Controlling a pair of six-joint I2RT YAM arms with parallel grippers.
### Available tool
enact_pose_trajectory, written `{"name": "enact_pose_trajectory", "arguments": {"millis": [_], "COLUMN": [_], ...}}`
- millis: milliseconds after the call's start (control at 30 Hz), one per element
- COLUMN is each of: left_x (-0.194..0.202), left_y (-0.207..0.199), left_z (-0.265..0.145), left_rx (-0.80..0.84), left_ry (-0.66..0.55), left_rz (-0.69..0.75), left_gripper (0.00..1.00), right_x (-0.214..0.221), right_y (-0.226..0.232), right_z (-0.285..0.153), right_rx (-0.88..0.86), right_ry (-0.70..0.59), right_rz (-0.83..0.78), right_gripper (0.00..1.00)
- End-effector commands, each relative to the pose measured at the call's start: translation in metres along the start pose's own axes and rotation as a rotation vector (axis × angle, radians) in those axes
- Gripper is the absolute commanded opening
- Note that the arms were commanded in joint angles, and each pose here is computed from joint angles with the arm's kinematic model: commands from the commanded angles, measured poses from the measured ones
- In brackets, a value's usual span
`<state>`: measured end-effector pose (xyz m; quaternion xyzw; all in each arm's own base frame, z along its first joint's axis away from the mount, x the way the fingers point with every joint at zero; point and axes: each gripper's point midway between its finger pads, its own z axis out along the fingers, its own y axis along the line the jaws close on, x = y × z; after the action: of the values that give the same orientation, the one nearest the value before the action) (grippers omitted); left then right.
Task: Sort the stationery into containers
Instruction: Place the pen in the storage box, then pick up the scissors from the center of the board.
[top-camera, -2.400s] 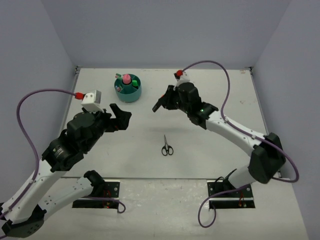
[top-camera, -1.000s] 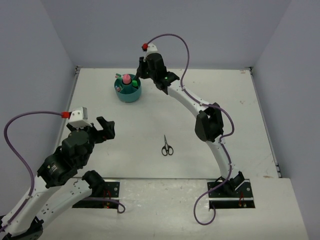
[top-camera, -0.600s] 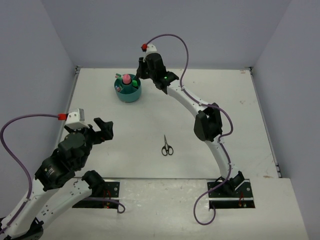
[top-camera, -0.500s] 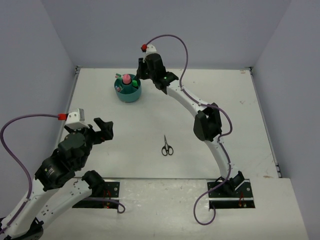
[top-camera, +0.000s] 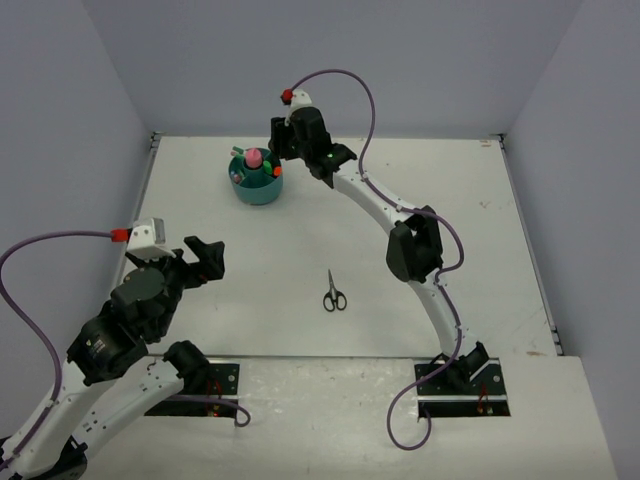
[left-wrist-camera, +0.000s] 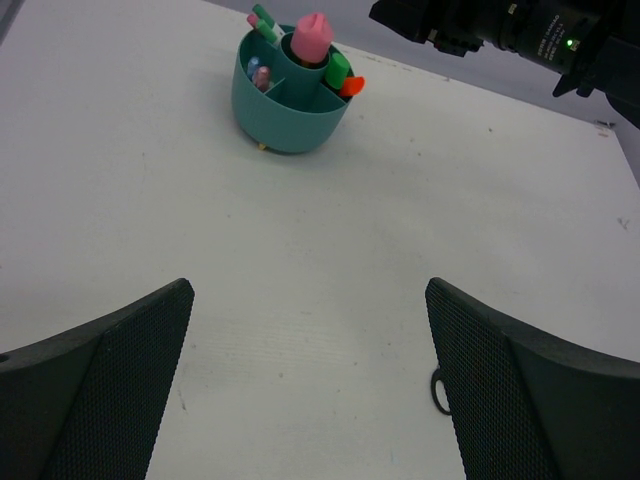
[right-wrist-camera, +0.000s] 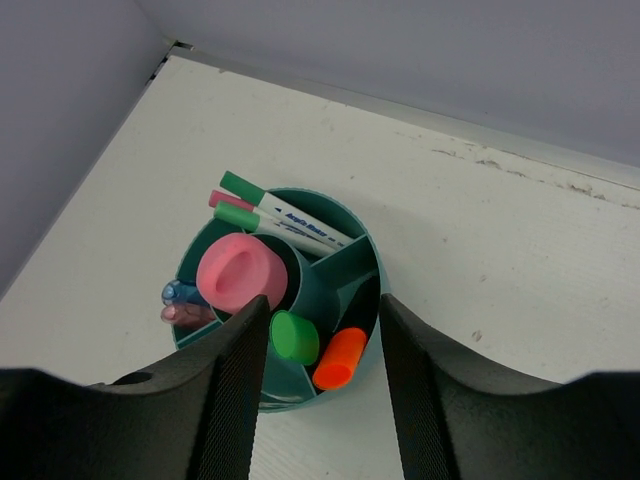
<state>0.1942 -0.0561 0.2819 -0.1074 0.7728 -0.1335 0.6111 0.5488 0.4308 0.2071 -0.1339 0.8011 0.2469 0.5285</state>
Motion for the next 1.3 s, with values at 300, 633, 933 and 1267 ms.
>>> {"name": "enact_pose_trajectory", "arguments": {"millis": [300, 633, 933, 1267], "left_x": [0.002, 0.013, 0.056, 0.071], "left_y": [-0.003, -0.01, -0.041, -0.041], "left_z": [0.011, 0.019, 0.046, 0.054], "left_rx": [-0.027, -0.016, 0.045, 0.029], "left_ry": [0.015, 0.06, 0.251, 0.303], "left_rz": [0.04, 0.071, 0.153, 0.18], "left_gripper": [1.0, 1.0, 1.0, 1.0], "right_x": [-0.091, 0.089, 0.177, 0.256], "right_y": [0.013, -0.046, -0.039, -0.04], "right_z": [-0.15, -0.257, -0.287, -0.291], "right_rx": [0.038, 0.211, 0.225, 0.33], "right_ry": [-0.022, 0.352, 0.5, 0.73], "right_rz": [0.01, 0.108, 0.085, -0.01], "right_gripper": [0.65, 0.48, 0.35, 0.3]}}
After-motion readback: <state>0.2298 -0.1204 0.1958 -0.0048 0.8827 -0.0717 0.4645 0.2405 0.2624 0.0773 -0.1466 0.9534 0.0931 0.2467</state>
